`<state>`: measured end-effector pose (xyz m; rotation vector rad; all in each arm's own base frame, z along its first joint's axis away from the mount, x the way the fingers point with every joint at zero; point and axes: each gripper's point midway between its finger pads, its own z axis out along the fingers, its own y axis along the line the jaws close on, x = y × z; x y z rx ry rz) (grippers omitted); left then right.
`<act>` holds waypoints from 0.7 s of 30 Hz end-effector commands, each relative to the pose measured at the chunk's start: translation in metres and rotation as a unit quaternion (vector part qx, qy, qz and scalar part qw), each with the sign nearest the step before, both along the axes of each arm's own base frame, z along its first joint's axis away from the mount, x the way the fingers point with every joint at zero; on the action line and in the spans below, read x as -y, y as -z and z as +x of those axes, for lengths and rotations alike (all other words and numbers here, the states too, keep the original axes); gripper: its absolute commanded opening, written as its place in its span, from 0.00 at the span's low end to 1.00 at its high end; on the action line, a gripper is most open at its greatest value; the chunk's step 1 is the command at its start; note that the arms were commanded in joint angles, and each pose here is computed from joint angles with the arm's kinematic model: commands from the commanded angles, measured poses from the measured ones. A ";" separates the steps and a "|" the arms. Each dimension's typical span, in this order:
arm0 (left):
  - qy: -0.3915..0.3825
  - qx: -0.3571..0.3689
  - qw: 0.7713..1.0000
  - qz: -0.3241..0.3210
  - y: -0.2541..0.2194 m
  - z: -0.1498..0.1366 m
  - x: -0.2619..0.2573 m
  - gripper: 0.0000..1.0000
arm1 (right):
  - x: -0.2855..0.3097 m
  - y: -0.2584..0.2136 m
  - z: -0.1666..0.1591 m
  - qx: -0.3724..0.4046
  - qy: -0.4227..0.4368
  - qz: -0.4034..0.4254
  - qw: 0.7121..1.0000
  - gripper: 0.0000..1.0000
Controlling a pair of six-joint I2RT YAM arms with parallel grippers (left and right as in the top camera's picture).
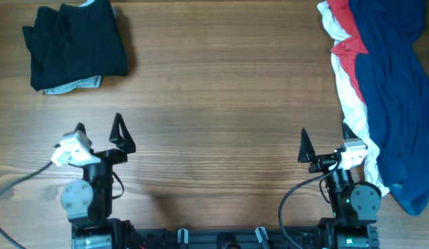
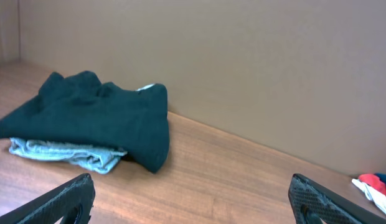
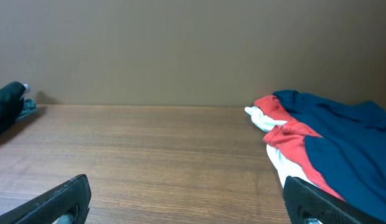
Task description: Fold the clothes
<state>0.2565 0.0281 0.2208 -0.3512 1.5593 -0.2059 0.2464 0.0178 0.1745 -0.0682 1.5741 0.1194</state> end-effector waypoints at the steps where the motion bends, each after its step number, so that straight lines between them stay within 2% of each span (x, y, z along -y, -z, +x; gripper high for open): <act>1: 0.008 0.017 1.000 -0.008 0.013 -0.007 0.004 1.00 | 0.001 -0.002 0.000 0.004 0.002 -0.002 1.000 1.00; 6: 0.008 0.025 1.000 -0.015 0.022 -0.010 0.004 1.00 | 0.001 -0.002 0.000 0.004 0.002 -0.002 1.000 1.00; 15: 0.003 0.058 0.998 -0.011 0.013 -0.015 0.003 1.00 | 0.001 -0.001 0.000 0.004 0.002 -0.002 1.000 1.00; 21: -0.003 0.142 0.990 0.001 -0.019 -0.020 0.001 1.00 | 0.001 -0.002 0.000 0.004 0.002 -0.002 1.000 1.00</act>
